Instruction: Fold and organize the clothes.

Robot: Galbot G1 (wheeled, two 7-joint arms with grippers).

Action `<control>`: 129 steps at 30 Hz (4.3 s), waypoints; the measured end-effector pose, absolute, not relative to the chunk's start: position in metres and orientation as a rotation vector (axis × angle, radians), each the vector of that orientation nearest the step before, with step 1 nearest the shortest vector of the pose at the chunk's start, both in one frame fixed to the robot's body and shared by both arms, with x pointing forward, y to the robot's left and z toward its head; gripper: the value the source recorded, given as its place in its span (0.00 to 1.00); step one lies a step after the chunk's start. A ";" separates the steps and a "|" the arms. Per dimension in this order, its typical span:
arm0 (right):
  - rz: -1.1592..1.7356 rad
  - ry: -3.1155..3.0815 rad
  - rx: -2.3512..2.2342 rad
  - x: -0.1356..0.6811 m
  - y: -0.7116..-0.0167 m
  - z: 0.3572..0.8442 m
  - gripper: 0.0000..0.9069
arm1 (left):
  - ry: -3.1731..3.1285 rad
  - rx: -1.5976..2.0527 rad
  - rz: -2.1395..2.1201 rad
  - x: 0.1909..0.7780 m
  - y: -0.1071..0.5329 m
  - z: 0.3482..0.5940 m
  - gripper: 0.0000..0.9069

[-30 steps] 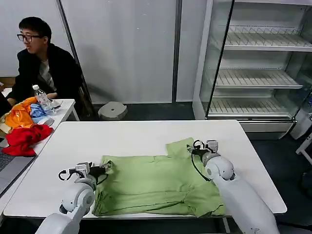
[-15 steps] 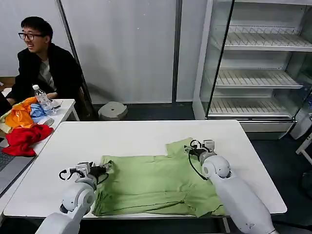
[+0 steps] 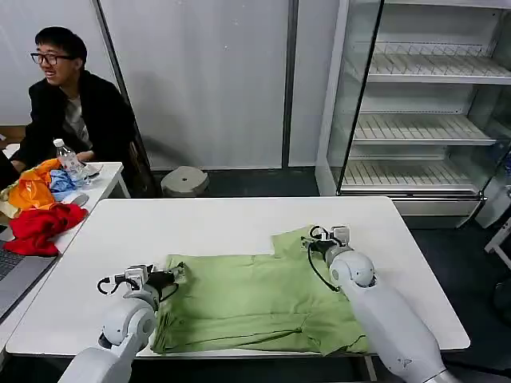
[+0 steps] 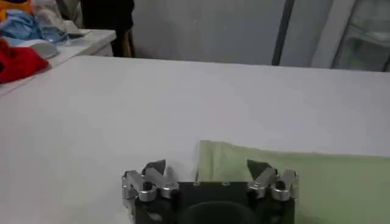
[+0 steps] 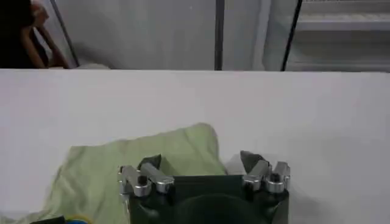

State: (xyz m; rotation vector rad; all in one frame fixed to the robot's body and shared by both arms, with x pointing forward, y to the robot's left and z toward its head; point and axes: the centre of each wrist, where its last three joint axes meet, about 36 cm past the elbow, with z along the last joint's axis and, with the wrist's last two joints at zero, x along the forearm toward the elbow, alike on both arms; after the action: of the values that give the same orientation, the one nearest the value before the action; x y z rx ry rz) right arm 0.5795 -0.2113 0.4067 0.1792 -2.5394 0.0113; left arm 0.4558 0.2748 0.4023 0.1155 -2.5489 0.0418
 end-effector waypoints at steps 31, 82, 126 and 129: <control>-0.023 -2.532 0.200 0.571 -0.211 0.404 0.00 | -2.524 0.098 0.064 0.457 0.270 0.394 0.02; -0.088 -2.647 0.165 0.555 -0.223 0.432 0.00 | -2.614 0.045 0.090 0.440 0.263 0.433 0.01; -0.074 -2.721 0.201 0.388 -0.228 0.477 0.00 | -2.637 -0.021 0.088 0.369 0.254 0.457 0.02; -0.076 -2.721 0.195 0.382 -0.227 0.479 0.00 | -2.627 -0.014 0.090 0.364 0.251 0.455 0.02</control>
State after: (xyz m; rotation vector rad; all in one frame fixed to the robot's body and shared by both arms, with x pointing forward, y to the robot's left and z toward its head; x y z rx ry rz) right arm 0.3818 -0.2274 0.4790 0.1945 -2.7215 -0.0762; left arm 0.3637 0.2508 0.4551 -0.0143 -2.6272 0.0899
